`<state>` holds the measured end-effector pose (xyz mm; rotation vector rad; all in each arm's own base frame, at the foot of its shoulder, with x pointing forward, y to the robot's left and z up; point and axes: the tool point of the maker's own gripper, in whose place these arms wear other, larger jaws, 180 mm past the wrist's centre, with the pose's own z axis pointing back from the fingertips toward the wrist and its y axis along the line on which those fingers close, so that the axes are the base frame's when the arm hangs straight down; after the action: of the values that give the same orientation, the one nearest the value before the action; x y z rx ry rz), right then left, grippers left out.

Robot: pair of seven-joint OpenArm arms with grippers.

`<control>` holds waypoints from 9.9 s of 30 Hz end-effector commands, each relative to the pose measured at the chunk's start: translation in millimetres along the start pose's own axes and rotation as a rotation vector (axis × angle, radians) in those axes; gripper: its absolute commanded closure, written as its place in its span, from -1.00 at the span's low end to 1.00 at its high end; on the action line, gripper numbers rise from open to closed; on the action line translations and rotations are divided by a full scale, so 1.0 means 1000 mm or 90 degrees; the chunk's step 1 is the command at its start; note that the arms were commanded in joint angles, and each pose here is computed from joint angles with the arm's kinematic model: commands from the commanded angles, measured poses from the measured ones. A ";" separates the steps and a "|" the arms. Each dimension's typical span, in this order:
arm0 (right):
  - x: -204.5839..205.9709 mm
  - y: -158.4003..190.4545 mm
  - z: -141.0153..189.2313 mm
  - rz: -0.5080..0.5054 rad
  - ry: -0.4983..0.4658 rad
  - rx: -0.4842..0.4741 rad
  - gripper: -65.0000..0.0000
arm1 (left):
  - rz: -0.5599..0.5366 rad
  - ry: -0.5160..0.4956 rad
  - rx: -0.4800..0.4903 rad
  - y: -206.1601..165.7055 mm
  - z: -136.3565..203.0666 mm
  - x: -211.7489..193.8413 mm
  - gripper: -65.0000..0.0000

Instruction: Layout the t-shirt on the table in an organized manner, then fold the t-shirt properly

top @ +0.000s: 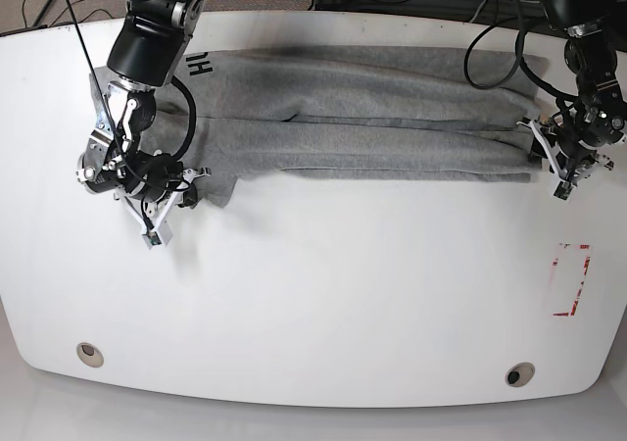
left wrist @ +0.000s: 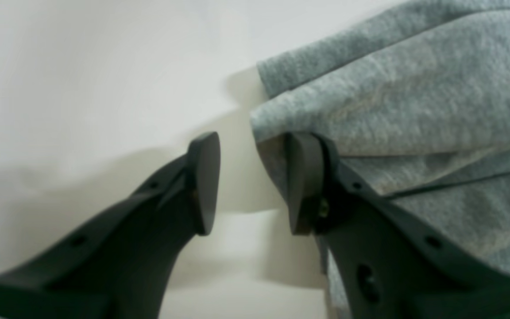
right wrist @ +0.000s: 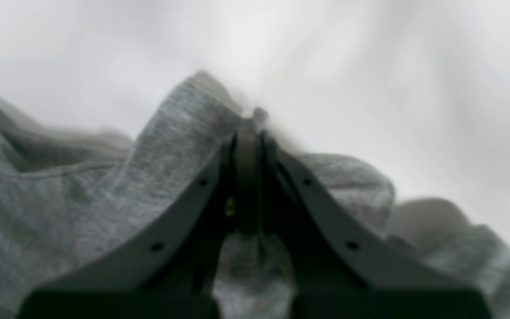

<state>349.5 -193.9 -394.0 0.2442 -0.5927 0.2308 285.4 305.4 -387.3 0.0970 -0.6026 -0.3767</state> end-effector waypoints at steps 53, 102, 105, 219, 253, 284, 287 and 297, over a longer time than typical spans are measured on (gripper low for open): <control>-0.115 0.098 0.109 0.052 0.039 0.173 0.11 | 0.030 0.025 -0.014 0.005 -0.011 -0.017 0.26; -0.132 0.125 0.106 0.034 0.062 0.276 0.08 | 0.017 0.024 -0.024 -0.002 -0.014 -0.013 0.26; -0.133 0.142 0.110 0.043 0.060 0.313 0.08 | 0.017 0.024 -0.024 -0.002 -0.014 -0.013 0.26; -0.105 0.130 0.123 0.049 0.003 0.333 -0.17 | -0.009 -0.007 -0.008 0.000 -0.003 0.006 0.26; -0.066 -0.011 0.081 0.056 -0.010 -0.045 0.54 | 0.002 0.038 -0.099 -0.102 0.002 -0.030 0.27; -0.013 -0.076 0.056 0.065 -0.016 -0.180 -0.52 | 0.009 0.052 -0.105 -0.103 -0.002 -0.038 0.27; -0.014 -0.076 0.051 0.060 -0.027 -0.172 -0.52 | 0.009 0.052 -0.105 -0.103 -0.002 -0.038 0.27; -0.021 -0.083 0.039 0.026 -0.052 -0.154 -0.33 | 0.010 0.052 -0.104 -0.103 -0.001 -0.038 0.27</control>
<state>323.3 -275.4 -404.6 0.0264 -0.6347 0.2015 236.0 215.6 -421.6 -0.0810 -0.5569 -0.3978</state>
